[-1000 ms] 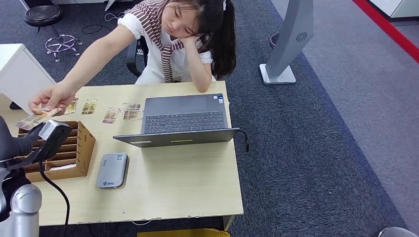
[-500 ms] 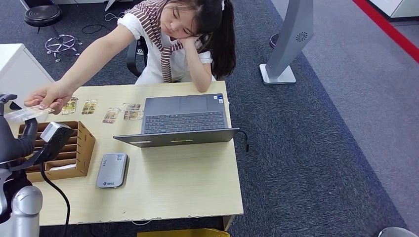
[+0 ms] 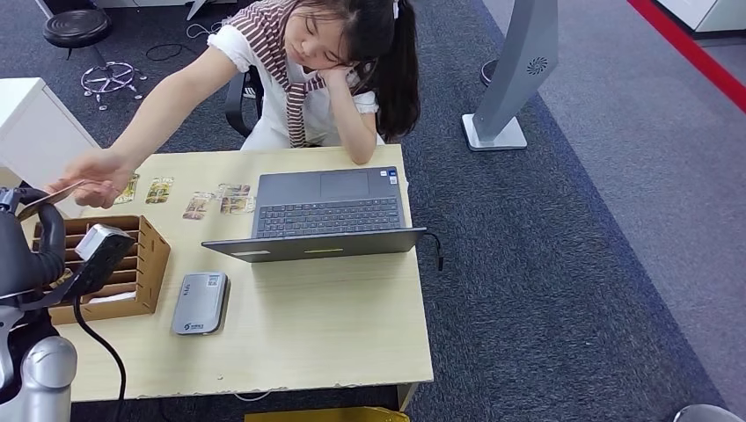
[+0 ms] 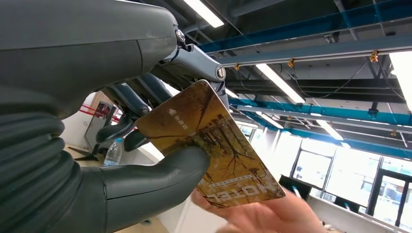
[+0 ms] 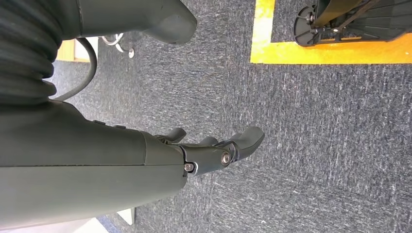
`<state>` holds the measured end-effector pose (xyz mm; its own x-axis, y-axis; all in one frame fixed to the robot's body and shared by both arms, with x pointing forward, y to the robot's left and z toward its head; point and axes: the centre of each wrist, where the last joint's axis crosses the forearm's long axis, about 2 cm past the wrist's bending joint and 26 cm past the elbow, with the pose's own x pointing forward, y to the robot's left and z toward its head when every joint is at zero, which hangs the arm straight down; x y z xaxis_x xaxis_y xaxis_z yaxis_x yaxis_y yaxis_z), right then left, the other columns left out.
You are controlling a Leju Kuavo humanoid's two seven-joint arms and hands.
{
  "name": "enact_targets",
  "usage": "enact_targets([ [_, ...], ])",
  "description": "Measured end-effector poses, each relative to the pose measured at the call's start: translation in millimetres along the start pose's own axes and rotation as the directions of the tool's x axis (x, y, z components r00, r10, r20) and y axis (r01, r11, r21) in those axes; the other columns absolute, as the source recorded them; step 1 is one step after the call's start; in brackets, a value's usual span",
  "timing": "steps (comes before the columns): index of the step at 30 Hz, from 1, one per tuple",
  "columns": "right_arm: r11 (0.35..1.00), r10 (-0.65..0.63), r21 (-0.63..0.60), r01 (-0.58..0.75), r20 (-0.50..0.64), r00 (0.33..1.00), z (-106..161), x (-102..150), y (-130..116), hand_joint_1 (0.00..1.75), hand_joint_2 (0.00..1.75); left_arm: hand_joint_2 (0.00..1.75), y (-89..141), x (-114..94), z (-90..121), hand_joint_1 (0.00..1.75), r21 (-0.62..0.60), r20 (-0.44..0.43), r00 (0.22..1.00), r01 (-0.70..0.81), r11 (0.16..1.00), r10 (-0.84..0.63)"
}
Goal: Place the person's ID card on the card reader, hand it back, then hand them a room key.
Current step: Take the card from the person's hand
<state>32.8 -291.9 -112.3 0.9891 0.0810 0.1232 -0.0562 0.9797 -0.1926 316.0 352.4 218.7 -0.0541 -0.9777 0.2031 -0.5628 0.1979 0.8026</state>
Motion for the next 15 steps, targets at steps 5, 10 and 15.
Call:
enact_targets([
  [5,1.000,0.001,0.000,-0.001,0.002,1.000,0,0,0,0.00,1.75,1.75,-6,-1,15,1.75,-0.034,0.021,1.000,-0.018,0.999,0.018],
  [10,1.000,0.002,0.001,-0.002,-0.001,1.000,0,0,1,0.00,1.75,1.75,-20,1,48,1.75,-0.114,0.029,0.999,-0.027,0.993,0.031],
  [15,1.000,0.013,0.002,-0.013,-0.002,1.000,0,0,1,0.00,1.75,1.75,-34,4,70,1.75,-0.202,0.033,0.999,-0.012,0.979,0.019],
])
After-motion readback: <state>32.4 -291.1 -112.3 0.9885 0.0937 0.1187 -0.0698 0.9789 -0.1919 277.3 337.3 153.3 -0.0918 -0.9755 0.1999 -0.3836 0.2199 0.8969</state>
